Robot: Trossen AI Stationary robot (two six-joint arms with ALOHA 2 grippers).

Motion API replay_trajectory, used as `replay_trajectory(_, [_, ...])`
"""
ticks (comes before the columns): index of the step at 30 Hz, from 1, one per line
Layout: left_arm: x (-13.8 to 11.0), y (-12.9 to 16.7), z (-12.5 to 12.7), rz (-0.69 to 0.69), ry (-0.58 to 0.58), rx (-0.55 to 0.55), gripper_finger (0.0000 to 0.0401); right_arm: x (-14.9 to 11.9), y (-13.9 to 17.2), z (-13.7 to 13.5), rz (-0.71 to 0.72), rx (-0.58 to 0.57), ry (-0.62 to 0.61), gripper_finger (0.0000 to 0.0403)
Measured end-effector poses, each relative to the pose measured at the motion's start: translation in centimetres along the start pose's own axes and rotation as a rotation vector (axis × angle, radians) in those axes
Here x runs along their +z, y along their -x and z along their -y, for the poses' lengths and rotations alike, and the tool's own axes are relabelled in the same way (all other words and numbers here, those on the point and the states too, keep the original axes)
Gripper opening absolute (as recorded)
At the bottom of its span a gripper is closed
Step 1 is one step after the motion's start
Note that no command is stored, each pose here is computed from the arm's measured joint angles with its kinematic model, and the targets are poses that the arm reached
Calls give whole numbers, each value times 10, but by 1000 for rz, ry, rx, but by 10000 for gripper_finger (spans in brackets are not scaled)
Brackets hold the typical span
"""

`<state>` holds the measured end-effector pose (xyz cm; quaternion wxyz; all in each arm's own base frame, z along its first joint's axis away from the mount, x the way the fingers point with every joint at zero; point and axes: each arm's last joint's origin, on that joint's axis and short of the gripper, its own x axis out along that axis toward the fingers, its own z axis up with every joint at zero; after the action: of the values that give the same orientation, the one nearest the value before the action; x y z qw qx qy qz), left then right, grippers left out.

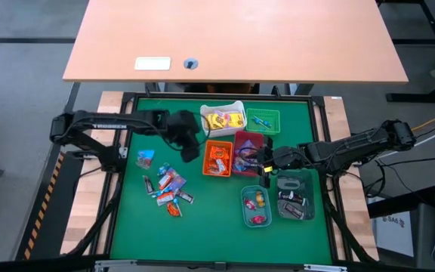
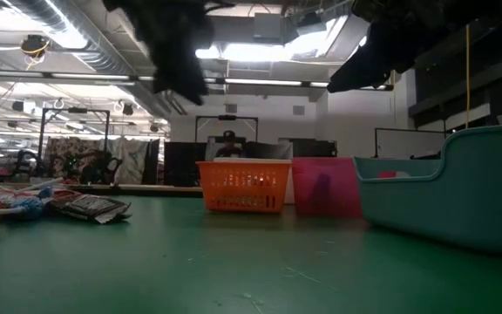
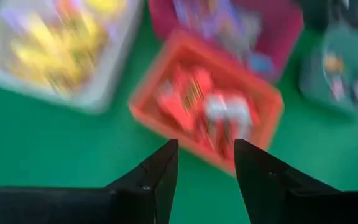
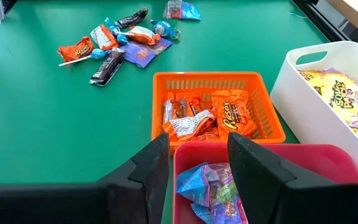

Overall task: Sort candy
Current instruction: Put the blue lollipop into the green basket

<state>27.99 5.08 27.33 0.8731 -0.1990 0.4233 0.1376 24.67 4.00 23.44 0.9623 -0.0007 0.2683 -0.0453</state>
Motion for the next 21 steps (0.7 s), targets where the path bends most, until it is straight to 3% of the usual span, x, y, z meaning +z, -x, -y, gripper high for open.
replay_trajectory(5, [-27, 3, 15, -251, 11, -74, 144, 0, 0, 0, 1, 0, 0, 163])
replay_trajectory(8, [-43, 6, 27, -361, -17, -61, 144, 0, 0, 0, 1, 0, 0, 163])
replay_trajectory(14, [-72, 2, 50, -429, -38, -22, 144, 0, 0, 0, 1, 0, 0, 163])
replay_trajectory(21, [-117, -13, 56, -525, -37, 48, 144, 0, 0, 0, 1, 0, -1, 163])
